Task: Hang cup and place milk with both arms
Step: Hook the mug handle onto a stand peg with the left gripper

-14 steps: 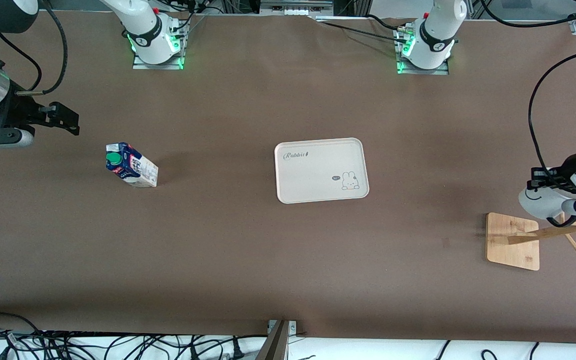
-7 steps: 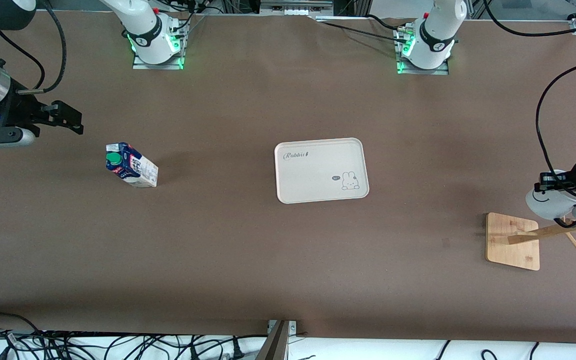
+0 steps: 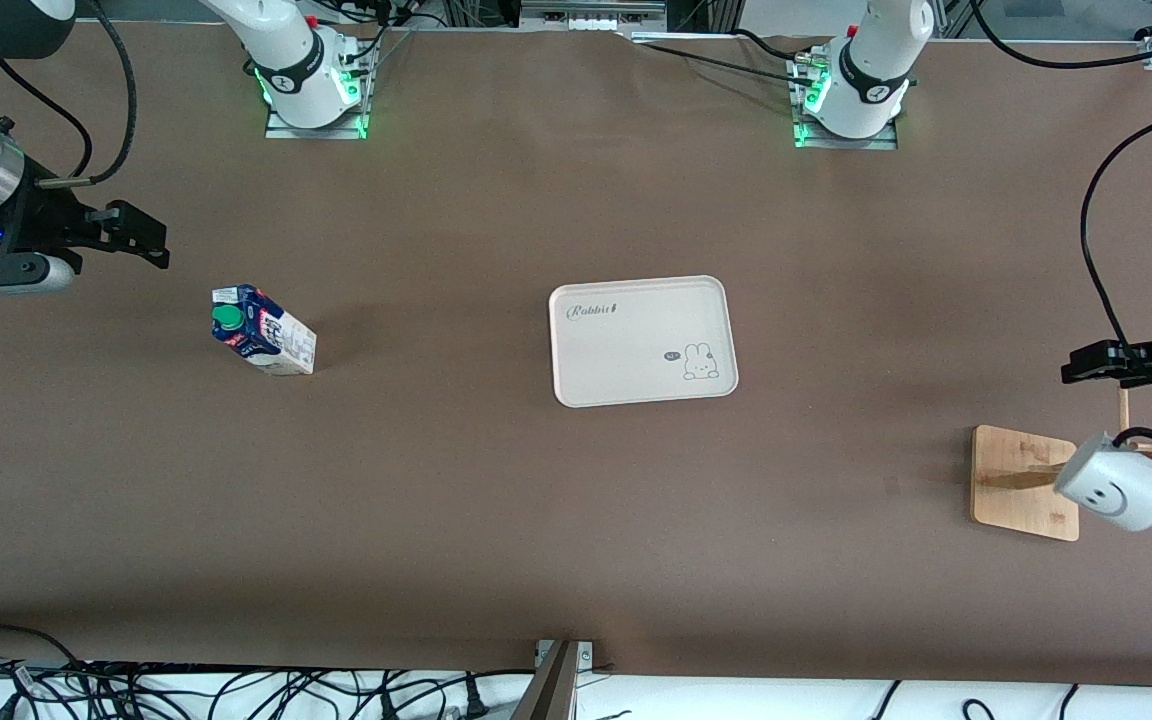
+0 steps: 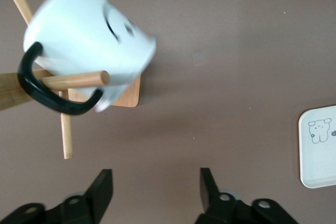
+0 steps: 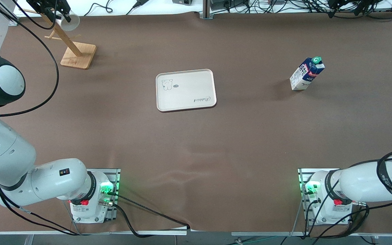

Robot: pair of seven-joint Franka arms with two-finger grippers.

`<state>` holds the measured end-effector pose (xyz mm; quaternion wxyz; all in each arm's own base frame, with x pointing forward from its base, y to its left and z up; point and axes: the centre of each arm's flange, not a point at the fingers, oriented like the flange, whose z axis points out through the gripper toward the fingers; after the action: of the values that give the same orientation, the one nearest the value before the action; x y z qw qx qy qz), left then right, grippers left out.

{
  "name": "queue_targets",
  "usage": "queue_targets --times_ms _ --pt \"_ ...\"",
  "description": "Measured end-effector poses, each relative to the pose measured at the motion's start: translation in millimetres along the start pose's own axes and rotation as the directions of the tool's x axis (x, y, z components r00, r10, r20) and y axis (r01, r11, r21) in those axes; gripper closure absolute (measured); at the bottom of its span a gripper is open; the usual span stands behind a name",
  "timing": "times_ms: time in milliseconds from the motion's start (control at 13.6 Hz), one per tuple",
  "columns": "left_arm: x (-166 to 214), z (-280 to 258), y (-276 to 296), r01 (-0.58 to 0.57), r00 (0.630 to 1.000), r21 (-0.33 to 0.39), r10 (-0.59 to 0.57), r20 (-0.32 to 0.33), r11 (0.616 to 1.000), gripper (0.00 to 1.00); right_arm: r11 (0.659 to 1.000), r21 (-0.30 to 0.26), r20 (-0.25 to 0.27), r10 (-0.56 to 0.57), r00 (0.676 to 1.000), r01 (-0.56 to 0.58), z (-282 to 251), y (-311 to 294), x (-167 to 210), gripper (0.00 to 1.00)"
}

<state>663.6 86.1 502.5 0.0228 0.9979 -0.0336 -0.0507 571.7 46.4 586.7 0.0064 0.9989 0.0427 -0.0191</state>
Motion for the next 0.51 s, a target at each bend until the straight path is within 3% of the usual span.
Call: queue_targets --times_ms 147,513 --pt "0 -11 12 0.001 1.000 0.002 -0.001 -0.004 1.000 0.00 1.000 0.000 0.000 0.000 1.000 0.000 0 0 0 0.00" --pt "-35 -74 27 0.054 0.998 0.015 -0.054 0.011 0.998 0.00 1.000 0.000 -0.001 0.000 1.000 0.000 -1 0 0 0.00"
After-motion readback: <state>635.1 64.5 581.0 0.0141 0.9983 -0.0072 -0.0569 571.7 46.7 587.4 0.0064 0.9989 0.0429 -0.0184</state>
